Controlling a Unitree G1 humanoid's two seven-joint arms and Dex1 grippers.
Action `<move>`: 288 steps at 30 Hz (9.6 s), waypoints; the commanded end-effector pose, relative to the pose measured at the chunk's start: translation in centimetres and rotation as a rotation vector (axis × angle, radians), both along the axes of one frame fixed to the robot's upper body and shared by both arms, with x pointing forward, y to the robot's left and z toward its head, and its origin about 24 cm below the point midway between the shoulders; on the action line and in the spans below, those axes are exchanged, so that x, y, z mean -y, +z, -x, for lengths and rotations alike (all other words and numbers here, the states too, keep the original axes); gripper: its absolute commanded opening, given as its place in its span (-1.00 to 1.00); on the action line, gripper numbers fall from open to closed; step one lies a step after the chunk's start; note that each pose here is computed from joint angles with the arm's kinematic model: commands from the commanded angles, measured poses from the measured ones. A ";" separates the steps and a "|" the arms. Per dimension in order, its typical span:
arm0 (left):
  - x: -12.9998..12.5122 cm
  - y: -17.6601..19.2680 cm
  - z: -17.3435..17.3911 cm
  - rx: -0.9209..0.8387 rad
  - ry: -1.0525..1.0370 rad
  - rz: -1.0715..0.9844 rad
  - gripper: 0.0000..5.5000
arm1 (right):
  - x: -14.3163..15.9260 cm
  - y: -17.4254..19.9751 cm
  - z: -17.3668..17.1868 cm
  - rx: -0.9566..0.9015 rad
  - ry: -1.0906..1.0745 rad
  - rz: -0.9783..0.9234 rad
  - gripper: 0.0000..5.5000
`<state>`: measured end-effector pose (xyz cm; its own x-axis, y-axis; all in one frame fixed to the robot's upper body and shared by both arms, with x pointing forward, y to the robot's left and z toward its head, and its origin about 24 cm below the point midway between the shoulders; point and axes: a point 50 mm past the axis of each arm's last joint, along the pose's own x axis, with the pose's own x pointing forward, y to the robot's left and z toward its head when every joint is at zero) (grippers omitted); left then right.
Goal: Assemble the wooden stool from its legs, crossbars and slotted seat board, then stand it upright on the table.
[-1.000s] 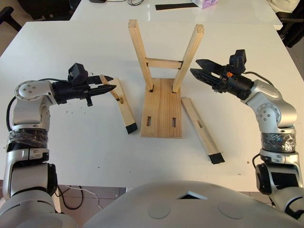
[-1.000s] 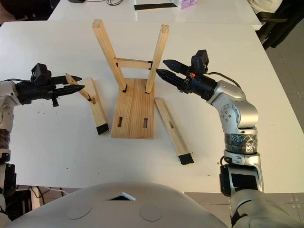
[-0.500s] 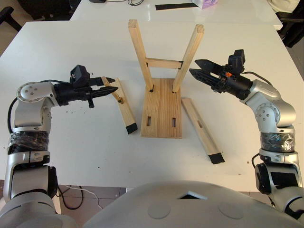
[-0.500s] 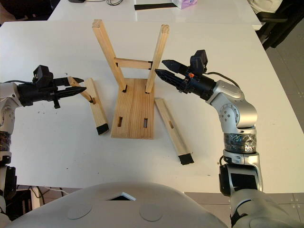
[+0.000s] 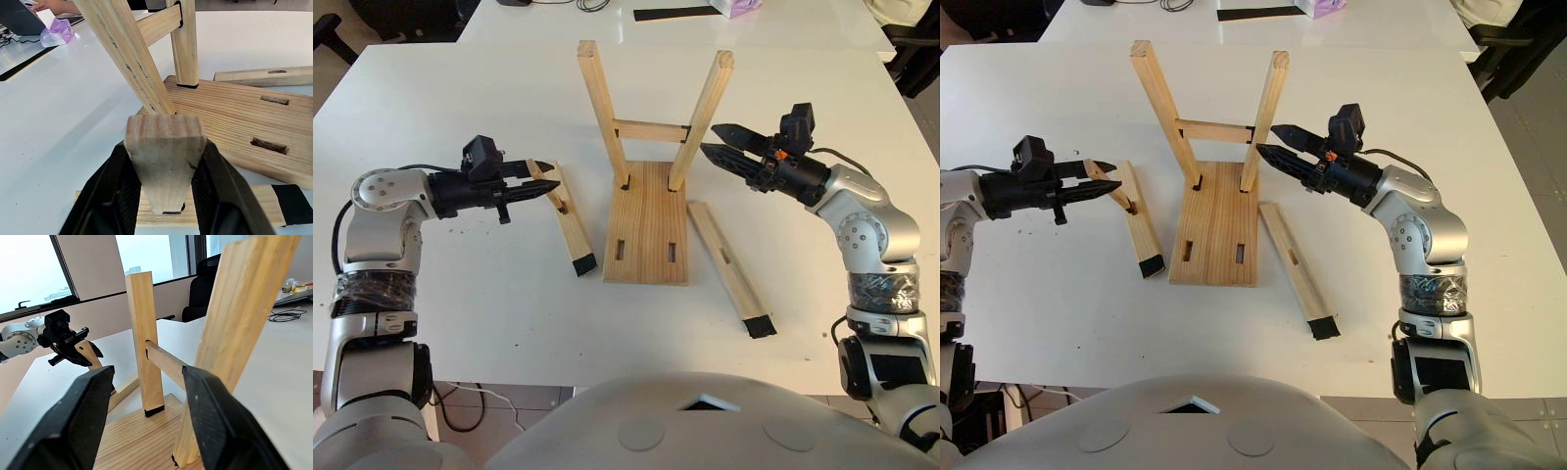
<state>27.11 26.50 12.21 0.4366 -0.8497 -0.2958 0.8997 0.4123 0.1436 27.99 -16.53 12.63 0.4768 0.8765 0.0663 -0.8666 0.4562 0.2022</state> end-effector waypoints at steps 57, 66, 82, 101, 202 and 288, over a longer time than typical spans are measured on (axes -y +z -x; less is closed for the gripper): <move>1.4 -4.7 -1.1 -0.229 -0.234 -0.246 -0.53 | -1.5 -1.7 1.0 -0.045 -0.140 -0.118 -0.07; 2.5 -4.6 -2.0 -0.202 -0.284 -0.268 -0.53 | -1.8 -1.9 0.8 -0.040 -0.165 -0.139 -0.07; 0.0 0.6 -1.7 -0.038 -0.095 -0.153 -0.12 | -1.3 -2.8 1.5 -0.055 -0.241 -0.173 -0.07; 4.3 4.2 1.3 0.277 0.737 0.383 -0.12 | 0.0 -3.6 3.1 -0.114 -0.312 -0.161 -0.07; 10.4 -7.3 7.8 -0.526 1.045 -0.120 0.38 | -1.8 -4.9 3.6 -0.190 -0.343 -0.164 -0.07; 12.9 8.2 3.8 0.083 -0.153 0.702 -0.07 | -0.9 18.3 -1.3 0.205 0.514 -0.264 -0.25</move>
